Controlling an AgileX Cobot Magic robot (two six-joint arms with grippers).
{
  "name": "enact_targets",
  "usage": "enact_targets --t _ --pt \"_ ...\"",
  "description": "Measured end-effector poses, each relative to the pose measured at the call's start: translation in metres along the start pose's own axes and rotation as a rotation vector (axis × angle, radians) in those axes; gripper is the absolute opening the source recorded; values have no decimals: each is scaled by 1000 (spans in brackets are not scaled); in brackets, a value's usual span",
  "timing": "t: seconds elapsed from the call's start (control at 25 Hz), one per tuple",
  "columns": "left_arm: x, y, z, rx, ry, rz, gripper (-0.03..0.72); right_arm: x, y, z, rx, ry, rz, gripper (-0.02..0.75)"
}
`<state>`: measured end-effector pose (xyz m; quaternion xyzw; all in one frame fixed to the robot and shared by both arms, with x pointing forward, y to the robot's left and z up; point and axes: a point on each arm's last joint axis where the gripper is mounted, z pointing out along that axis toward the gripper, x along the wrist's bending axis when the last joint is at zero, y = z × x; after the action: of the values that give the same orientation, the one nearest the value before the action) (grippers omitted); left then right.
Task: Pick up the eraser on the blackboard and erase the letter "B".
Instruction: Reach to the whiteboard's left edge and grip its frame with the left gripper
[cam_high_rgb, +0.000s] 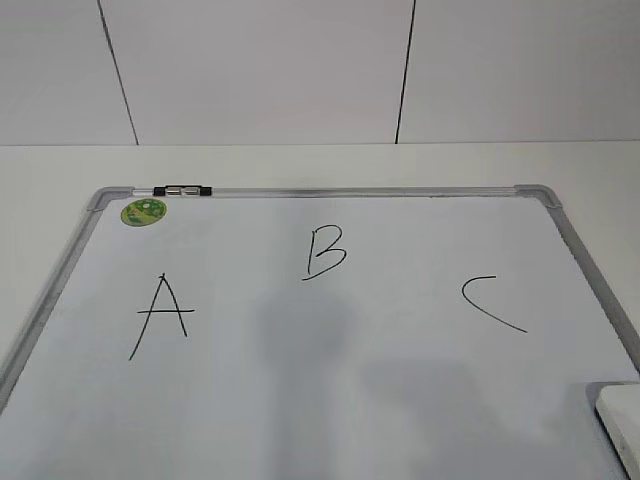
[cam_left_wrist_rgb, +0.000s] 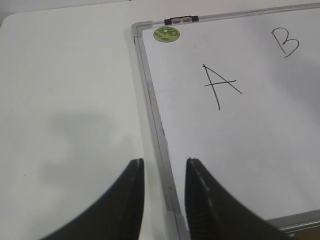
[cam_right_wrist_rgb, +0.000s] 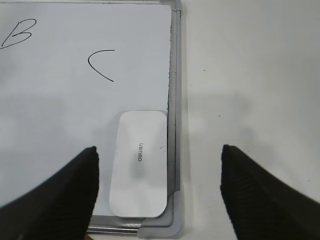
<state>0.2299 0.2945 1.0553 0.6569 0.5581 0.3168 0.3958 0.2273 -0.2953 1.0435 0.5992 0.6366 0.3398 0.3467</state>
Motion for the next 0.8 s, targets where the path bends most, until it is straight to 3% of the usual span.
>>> enact_targets --t 0.8 --pt "0 0 0 0 0 0 216 0 0 0 0 0 0 584"
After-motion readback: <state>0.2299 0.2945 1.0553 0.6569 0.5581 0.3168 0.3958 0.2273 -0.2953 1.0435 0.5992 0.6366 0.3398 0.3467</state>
